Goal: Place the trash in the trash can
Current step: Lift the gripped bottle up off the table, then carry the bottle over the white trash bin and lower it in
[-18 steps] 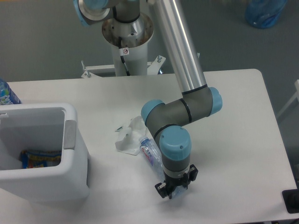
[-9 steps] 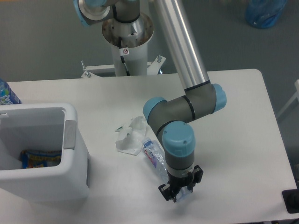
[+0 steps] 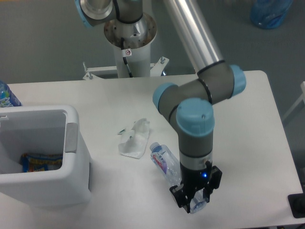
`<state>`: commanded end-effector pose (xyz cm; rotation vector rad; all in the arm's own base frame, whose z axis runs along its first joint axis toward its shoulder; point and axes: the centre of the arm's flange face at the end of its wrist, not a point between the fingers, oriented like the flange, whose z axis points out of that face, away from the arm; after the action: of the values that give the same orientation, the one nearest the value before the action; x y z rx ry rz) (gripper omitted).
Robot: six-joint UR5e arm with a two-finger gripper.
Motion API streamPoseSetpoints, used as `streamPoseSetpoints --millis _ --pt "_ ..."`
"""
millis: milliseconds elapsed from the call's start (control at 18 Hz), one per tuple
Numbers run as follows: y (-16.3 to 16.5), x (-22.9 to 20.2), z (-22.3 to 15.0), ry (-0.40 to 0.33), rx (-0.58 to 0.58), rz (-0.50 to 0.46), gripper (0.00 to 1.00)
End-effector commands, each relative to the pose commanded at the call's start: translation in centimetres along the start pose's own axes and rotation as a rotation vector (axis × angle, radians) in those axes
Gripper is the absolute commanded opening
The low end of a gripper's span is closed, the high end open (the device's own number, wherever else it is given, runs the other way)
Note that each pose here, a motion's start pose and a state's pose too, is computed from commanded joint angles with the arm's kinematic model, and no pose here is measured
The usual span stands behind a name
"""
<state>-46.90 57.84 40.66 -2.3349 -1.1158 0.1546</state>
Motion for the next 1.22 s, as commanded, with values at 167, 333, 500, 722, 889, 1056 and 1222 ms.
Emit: streamPoseSetpoints --millis 167,333,500,722,889,1056,1222 --pt "-1.5 0.8 -5.2 0.005 0.097 0.013 0.52" --pt "-2.8 1.9 -11.4 0.015 0.227 0.032 0.53" --pt "-3.2 3.3 -16.5 0.026 0.314 0.052 0.53" --pt "-1.8 8.8 -20.9 0.080 0.362 0.129 0.53" --pt "-0.2 12.8 -22.0 0.121 0.364 0.181 0.53" --pt "0.7 15.5 -23.0 0.153 0.376 0.214 0.53" --pt "2.5 18.5 -24.4 0.189 0.382 0.251 0.53"
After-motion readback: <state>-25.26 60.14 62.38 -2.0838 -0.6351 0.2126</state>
